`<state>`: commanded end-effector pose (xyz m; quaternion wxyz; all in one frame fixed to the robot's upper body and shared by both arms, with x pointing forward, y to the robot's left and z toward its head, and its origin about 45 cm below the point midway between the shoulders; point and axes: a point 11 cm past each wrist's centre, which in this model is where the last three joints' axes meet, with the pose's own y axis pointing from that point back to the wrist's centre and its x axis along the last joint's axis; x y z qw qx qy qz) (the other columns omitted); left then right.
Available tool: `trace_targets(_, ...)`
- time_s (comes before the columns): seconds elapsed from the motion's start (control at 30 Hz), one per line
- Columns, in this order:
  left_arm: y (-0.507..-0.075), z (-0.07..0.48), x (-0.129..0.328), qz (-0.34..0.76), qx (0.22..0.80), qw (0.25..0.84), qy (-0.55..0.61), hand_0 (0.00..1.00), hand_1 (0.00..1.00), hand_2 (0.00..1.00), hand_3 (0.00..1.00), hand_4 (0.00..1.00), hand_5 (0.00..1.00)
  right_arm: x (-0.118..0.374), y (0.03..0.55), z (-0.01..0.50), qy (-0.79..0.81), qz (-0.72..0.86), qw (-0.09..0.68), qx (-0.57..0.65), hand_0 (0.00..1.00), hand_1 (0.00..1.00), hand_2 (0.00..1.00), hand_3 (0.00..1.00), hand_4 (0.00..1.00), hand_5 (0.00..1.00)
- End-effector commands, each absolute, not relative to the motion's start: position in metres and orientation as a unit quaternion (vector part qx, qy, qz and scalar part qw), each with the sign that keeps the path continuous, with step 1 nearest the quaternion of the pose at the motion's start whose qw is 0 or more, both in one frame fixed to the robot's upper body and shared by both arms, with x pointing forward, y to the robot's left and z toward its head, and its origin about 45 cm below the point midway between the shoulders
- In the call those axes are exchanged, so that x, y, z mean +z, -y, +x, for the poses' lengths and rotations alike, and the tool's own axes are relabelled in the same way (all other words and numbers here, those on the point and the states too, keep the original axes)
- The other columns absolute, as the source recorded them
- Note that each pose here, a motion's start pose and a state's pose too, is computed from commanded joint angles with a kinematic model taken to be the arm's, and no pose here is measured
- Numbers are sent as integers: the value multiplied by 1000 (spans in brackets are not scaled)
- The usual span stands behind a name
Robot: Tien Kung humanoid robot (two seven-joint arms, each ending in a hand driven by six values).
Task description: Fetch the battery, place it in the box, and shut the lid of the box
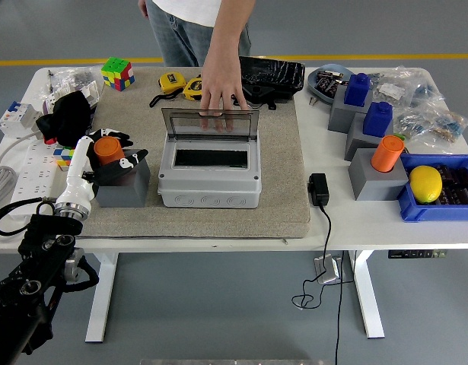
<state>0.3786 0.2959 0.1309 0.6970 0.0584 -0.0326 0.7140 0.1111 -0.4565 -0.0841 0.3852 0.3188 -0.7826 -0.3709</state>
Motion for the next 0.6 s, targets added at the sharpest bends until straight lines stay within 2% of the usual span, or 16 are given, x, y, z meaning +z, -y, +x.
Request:
trace_targets(0.13, -295, 380, 133, 55, 715, 697, 35, 436, 404, 344, 308, 998, 135, -84, 456, 110, 782, 319, 387, -371, 857, 794, 745, 777, 998, 998)
trace_targets(0.17, -295, 379, 133, 56, 714, 697, 34, 391, 344, 317, 289, 998, 141, -84, 457, 110, 782, 318, 387, -372, 857, 793, 745, 777, 998, 998)
trace_targets(0.33, -295, 376, 128, 60, 715, 696, 30, 391, 344, 317, 289, 998, 141, -85, 457, 106, 781, 315, 389, -373, 857, 793, 745, 777, 998, 998)
trace_targets(0.37, -294, 376, 128, 59, 716, 695, 29, 291, 323, 307, 277, 998, 144, -85, 456, 106, 781, 316, 388, -374, 857, 793, 745, 777, 998, 998)
trace_targets(0.57, -295, 378, 131, 55, 718, 693, 32, 291, 323, 307, 277, 998, 144, -86, 454, 108, 780, 320, 387, -373, 857, 793, 745, 777, 998, 998)
trace_targets(0.6, -295, 378, 131, 55, 718, 693, 32, 235, 319, 302, 272, 998, 148, -86, 454, 109, 781, 320, 387, -373, 857, 793, 745, 777, 998, 998)
